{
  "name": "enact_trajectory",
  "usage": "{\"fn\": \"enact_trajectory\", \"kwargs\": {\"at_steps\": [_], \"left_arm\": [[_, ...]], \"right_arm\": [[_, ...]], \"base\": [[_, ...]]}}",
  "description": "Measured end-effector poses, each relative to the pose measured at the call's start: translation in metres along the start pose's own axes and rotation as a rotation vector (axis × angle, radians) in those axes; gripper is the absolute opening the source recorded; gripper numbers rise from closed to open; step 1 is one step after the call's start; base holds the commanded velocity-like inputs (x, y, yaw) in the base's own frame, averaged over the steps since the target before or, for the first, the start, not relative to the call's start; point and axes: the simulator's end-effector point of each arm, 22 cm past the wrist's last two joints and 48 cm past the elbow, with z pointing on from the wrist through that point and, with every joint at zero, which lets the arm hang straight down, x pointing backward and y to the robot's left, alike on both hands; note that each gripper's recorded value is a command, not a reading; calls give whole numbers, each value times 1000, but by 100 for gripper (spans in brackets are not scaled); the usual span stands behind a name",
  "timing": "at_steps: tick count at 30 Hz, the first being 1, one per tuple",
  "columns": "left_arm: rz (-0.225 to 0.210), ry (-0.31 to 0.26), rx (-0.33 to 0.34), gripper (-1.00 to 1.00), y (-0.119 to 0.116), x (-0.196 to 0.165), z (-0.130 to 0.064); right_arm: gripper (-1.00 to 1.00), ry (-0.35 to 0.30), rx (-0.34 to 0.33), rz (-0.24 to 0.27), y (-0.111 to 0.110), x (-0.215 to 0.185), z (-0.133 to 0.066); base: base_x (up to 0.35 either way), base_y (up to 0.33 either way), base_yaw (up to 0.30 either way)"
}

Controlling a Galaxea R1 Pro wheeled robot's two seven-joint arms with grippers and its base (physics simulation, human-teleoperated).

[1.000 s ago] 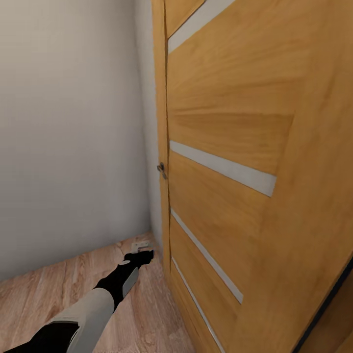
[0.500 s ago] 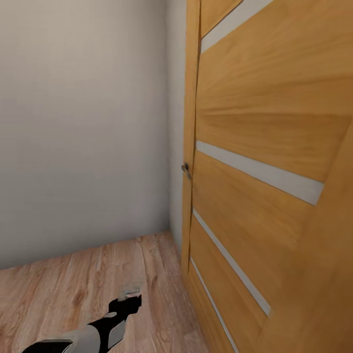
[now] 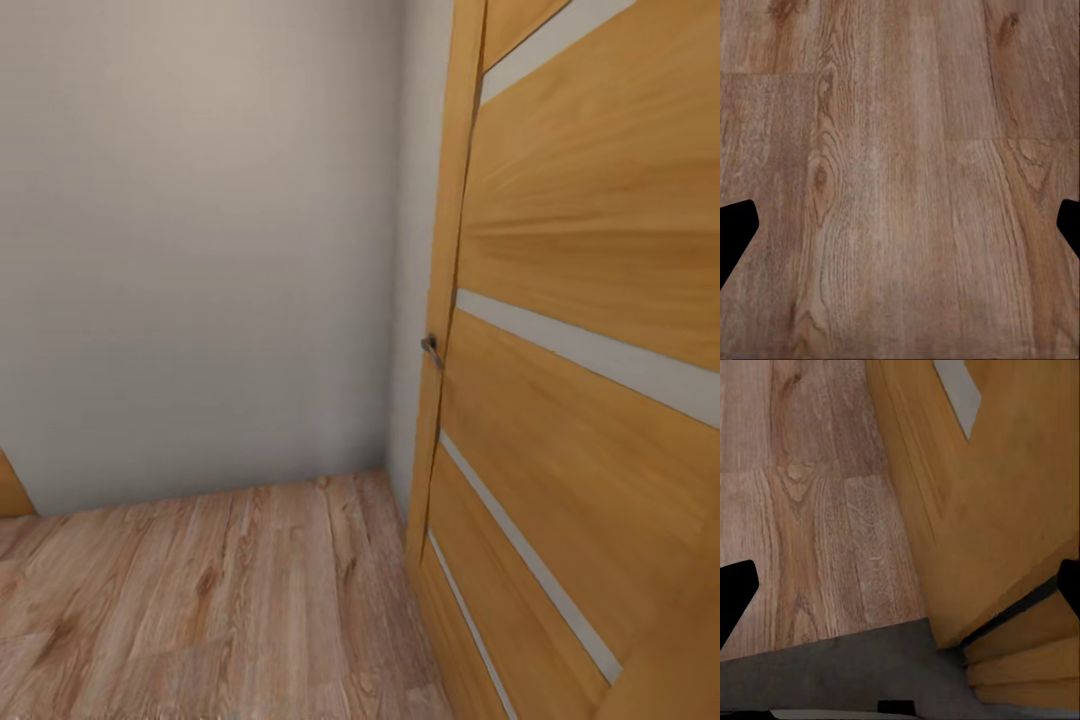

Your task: Move the two storage containers from the living room to the garage. In the garage, place one container on the floor and stack the other container on top of it (either order is fine).

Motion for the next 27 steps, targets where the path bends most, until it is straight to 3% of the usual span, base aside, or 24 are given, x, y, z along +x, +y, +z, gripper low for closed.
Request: {"fn": "enact_trajectory", "kwargs": {"at_steps": [3,7,9,10,14,27], "left_arm": [[-2,5,-3,100,4,39,-25],[-7,-43,-21,100,19,86,-72],[-9,-67,-21,100,20,84,-76],[-11,-93,-24,100,23,84,-81],[-9,-108,-27,100,27,87,-88],[-15,-113,-24,100,24,88,-90]], "right_arm": [[100,34,1,-1,1,-5,19],[100,-12,1,4,3,-41,50],[100,-6,2,4,4,-45,56],[100,34,2,3,4,-46,65],[100,78,3,2,4,-45,73],[100,97,-5,1,5,-42,74]], "base": [[0,0,299],[0,0,299],[0,0,299],[0,0,299],[0,0,299],[0,0,258]]}}
